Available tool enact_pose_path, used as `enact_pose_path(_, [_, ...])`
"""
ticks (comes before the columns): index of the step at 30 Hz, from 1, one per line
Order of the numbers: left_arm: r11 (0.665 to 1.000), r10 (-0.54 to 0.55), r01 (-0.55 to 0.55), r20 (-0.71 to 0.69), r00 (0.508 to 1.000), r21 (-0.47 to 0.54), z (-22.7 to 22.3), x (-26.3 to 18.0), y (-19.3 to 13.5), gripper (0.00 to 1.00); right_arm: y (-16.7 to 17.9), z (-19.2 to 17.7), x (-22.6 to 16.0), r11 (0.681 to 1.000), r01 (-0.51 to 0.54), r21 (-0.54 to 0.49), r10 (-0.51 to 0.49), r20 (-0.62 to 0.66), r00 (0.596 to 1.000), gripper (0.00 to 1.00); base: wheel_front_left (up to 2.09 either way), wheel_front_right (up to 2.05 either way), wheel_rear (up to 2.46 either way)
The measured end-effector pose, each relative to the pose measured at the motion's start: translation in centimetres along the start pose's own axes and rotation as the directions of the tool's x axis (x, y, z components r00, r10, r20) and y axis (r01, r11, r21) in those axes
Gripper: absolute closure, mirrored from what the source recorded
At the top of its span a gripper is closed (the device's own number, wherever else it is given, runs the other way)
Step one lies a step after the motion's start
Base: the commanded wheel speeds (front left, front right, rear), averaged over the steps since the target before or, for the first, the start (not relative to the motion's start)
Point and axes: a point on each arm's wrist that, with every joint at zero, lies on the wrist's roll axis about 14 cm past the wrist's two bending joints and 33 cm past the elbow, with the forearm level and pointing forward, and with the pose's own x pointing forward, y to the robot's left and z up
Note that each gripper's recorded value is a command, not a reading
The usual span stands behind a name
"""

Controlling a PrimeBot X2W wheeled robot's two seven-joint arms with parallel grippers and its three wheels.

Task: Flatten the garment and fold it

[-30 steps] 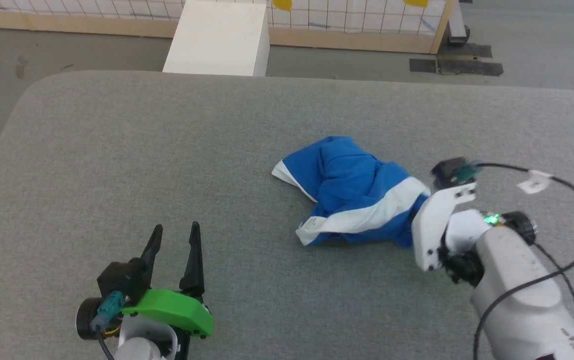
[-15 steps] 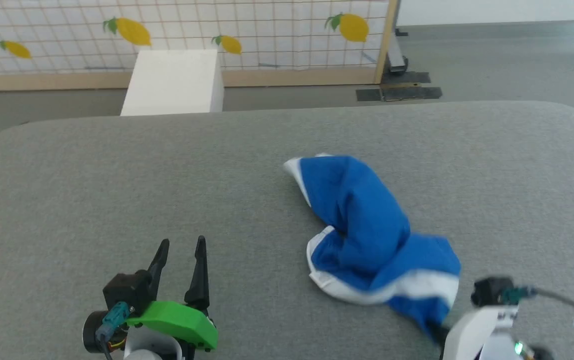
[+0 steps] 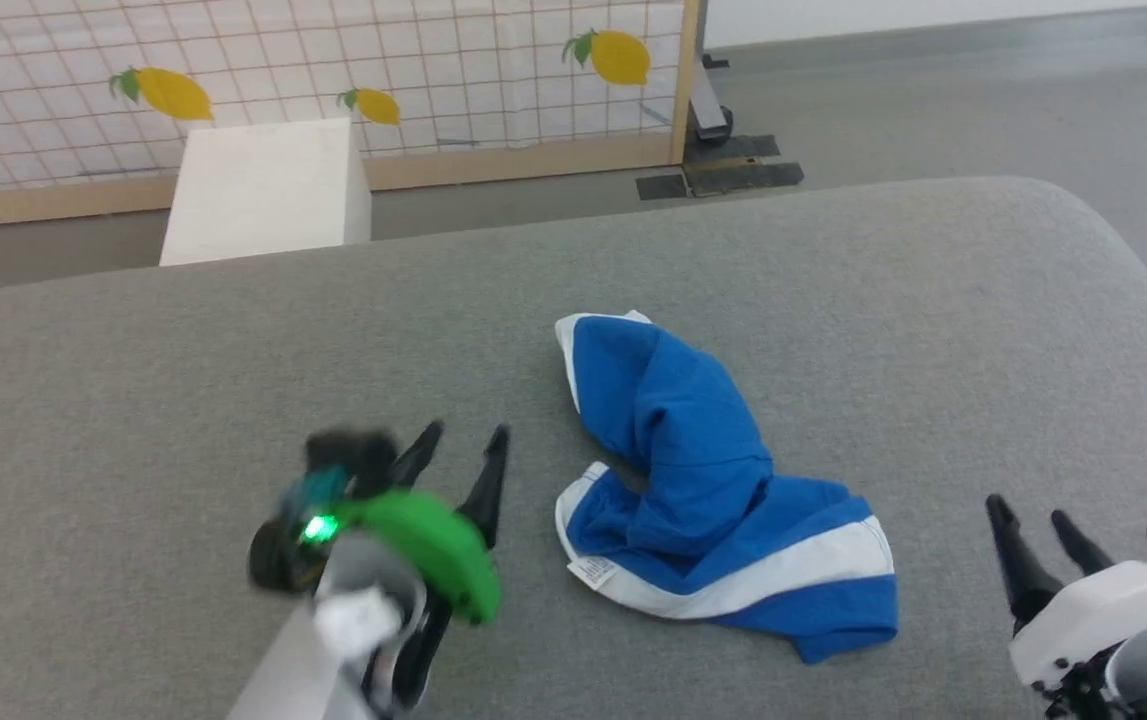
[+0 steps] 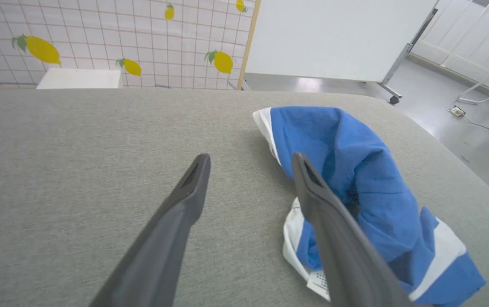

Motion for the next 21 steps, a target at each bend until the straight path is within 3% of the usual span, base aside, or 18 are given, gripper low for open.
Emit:
enact_pose_path(4, [0.995, -0.089, 0.098, -0.274, 0.958, 0.018, -2.6, 3.1, -2.4, 0.00, -1.1, 0.9, 0.0, 0.999, 0.035, 0.004, -0.035, 0.022, 0.999, 0.00, 0.00, 0.00, 0.00])
enact_pose_path(9, [0.985, -0.103, 0.162, -0.555, 0.825, 0.058, -6.8, 4.4, -3.5, 0.00, -2.2, 0.0, -0.5, 0.997, 0.068, 0.032, -0.068, 0.000, 0.998, 0.00, 0.00, 0.00, 0.00])
enact_pose_path(19, [0.977, -0.136, 0.211, -0.718, 0.683, 0.015, -12.0, 5.0, -4.3, 0.00, -5.0, -2.1, -1.1, 0.985, 0.161, 0.056, -0.159, -0.047, 0.986, 0.00, 0.00, 0.00, 0.00])
enact_pose_path(20, [0.977, -0.137, 0.213, -0.719, 0.682, 0.015, -12.1, 5.2, -4.3, 0.68, -5.1, -2.2, -1.1, 0.985, 0.165, 0.056, -0.162, -0.051, 0.985, 0.00, 0.00, 0.00, 0.00])
enact_pose_path(21, [0.978, -0.142, 0.209, -0.706, 0.694, 0.009, -12.0, 5.5, -4.3, 1.00, -5.1, -2.3, -1.0, 0.984, 0.167, 0.055, -0.164, -0.051, 0.985, 0.00, 0.00, 0.00, 0.00])
